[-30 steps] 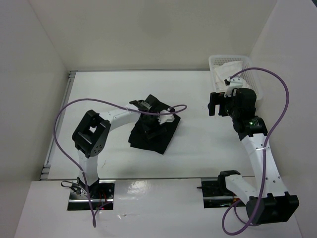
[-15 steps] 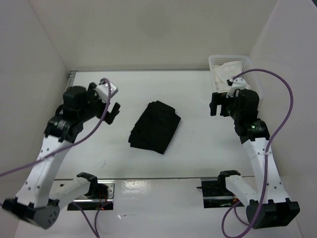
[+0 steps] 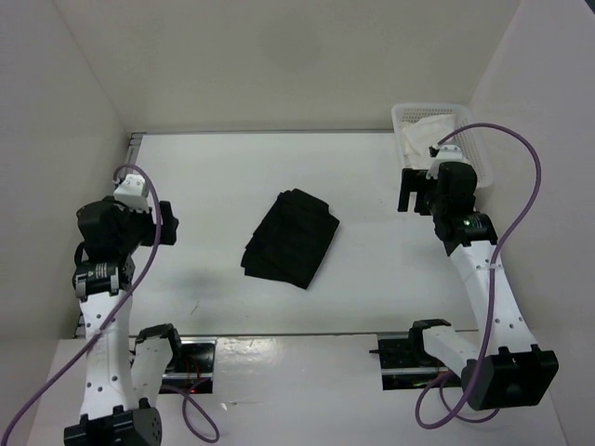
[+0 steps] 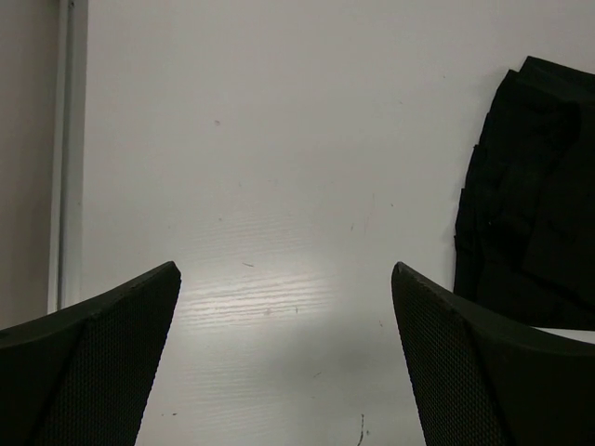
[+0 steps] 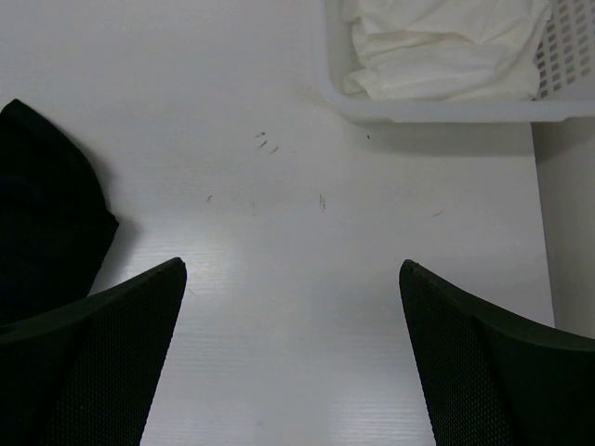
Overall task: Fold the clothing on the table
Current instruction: Fold the skirt
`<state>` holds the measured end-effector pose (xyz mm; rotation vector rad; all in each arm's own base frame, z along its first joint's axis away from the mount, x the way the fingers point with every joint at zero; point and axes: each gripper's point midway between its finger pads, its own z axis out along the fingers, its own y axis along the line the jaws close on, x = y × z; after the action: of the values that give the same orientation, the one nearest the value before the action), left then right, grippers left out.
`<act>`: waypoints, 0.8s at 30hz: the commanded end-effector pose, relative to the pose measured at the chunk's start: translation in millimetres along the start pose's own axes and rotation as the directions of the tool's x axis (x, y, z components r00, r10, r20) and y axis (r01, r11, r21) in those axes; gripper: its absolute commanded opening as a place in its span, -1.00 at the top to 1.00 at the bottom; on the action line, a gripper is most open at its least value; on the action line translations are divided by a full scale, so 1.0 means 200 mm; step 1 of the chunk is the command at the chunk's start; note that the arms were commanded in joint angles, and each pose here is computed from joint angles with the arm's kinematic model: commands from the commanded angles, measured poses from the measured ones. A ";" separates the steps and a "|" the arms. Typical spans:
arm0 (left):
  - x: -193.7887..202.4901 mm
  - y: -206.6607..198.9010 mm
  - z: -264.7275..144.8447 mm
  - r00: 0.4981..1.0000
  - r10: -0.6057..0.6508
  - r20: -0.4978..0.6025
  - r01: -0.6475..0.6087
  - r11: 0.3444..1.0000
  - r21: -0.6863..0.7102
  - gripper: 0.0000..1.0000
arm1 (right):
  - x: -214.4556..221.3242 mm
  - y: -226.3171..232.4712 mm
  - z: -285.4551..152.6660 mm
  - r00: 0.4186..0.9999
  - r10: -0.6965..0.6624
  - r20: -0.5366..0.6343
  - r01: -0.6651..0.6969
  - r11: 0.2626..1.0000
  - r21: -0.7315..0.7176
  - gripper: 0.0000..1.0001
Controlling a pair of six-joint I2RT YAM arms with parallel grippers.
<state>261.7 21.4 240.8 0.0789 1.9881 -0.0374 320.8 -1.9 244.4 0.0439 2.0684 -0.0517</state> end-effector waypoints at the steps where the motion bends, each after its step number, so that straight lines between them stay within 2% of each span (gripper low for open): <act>1: -0.02 -0.01 0.05 1.000 -0.026 -0.014 0.026 0.997 0.069 -1.00 | -0.03 -0.04 0.04 1.000 0.028 0.008 -0.028 0.998 0.049 -0.99; 3: 0.02 -0.01 0.07 0.999 -0.028 -0.047 0.031 0.997 0.073 -1.00 | -0.03 -0.03 0.04 1.000 0.028 0.008 -0.028 0.999 0.040 -0.99; 24: 0.00 0.00 0.06 0.999 -0.016 -0.038 0.018 0.997 0.072 -1.00 | -0.04 -0.04 0.03 1.000 0.019 0.018 -0.020 0.999 0.042 -0.99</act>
<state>269.6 20.6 215.5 0.0733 2.0871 -0.1293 325.5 -6.4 231.8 0.0709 2.1095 -0.0776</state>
